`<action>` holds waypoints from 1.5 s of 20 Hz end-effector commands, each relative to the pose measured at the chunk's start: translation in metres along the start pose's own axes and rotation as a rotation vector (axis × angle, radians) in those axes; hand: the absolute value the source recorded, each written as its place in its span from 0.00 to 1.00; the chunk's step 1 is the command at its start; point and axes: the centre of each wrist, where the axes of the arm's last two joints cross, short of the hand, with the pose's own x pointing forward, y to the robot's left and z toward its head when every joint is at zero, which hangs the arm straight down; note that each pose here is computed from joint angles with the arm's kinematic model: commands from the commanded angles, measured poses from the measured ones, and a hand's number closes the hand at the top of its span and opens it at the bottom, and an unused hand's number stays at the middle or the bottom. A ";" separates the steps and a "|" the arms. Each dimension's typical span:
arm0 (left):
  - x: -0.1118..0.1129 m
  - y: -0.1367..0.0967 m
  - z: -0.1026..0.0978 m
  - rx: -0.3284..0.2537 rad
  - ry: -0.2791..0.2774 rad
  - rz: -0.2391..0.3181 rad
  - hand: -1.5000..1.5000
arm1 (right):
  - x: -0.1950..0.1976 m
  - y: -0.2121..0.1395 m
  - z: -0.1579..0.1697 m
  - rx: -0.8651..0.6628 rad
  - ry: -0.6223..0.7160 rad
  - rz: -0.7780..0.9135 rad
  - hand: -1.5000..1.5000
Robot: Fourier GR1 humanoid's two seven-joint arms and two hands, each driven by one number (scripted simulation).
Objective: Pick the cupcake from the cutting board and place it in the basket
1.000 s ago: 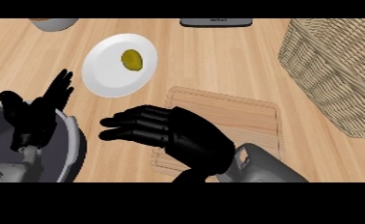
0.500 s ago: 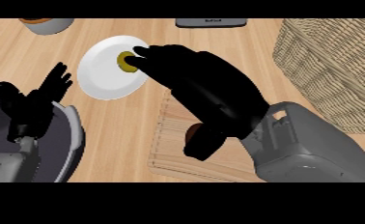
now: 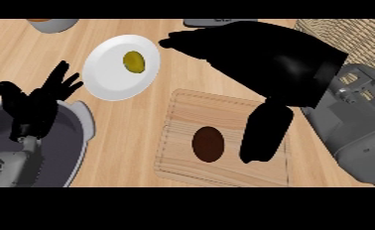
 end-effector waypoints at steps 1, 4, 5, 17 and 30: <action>0.002 -0.008 -0.003 -0.007 -0.001 0.003 0.50 | -0.019 -0.008 0.022 0.125 0.010 -0.002 0.00; 0.005 -0.015 -0.005 -0.005 0.011 -0.003 0.50 | -0.052 -0.005 0.043 0.103 -0.033 -0.094 0.00; -0.001 0.005 0.003 -0.017 0.007 -0.004 0.50 | -0.057 -0.019 0.044 0.076 -0.038 -0.130 0.00; 0.014 0.010 -0.016 -0.010 -0.002 0.006 0.50 | -0.090 0.084 0.054 -0.033 -0.108 -0.214 0.00; 0.006 -0.003 0.002 -0.022 -0.014 0.003 0.50 | -0.104 0.190 -0.019 -0.131 -0.161 -0.352 0.00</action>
